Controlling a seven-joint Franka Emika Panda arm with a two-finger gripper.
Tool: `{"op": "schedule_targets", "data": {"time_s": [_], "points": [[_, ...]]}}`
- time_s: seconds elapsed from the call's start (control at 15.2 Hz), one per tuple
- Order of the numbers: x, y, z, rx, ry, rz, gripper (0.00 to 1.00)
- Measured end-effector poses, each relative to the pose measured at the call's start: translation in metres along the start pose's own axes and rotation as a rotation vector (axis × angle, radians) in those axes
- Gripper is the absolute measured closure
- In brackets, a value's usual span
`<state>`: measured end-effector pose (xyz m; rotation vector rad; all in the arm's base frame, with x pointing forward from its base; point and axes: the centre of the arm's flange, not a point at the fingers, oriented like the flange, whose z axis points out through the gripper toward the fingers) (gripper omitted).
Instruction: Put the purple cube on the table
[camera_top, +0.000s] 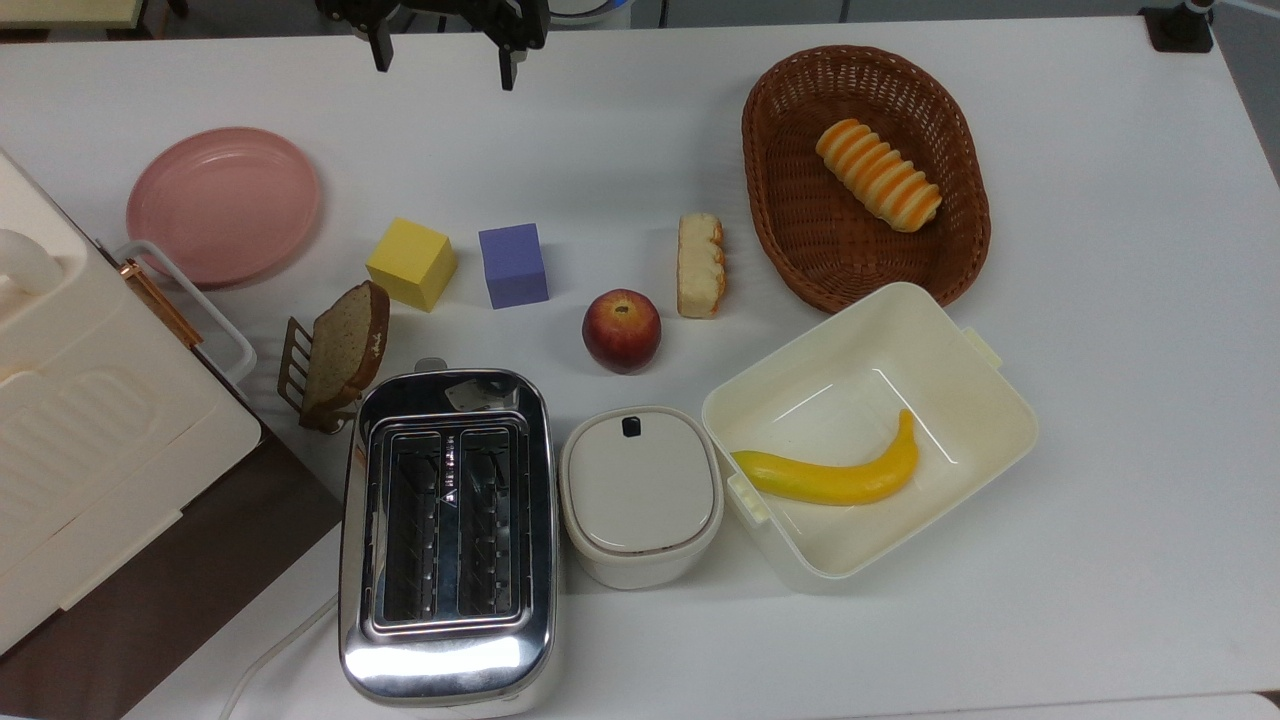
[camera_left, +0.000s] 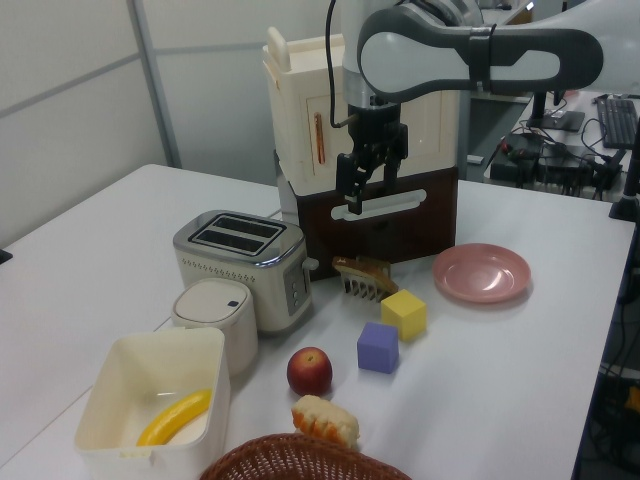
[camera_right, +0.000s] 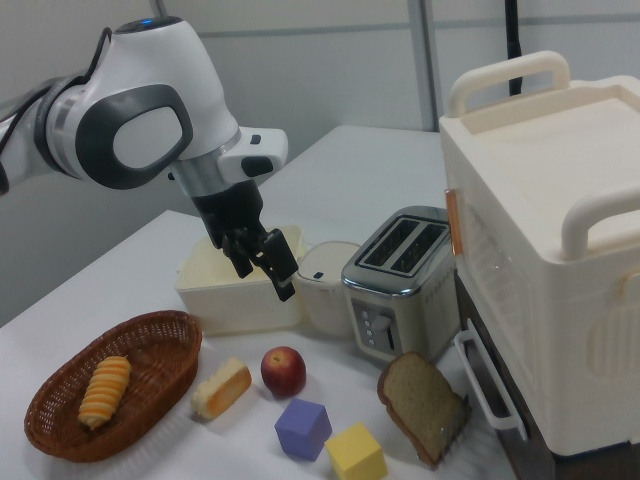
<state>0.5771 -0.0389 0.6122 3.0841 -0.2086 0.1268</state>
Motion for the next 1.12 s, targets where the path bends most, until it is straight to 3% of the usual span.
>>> {"op": "schedule_targets", "data": {"time_s": [1.12], "points": [[0.0004,0.0071,0.0002,-0.002,0.000,0.013,0.00]]}}
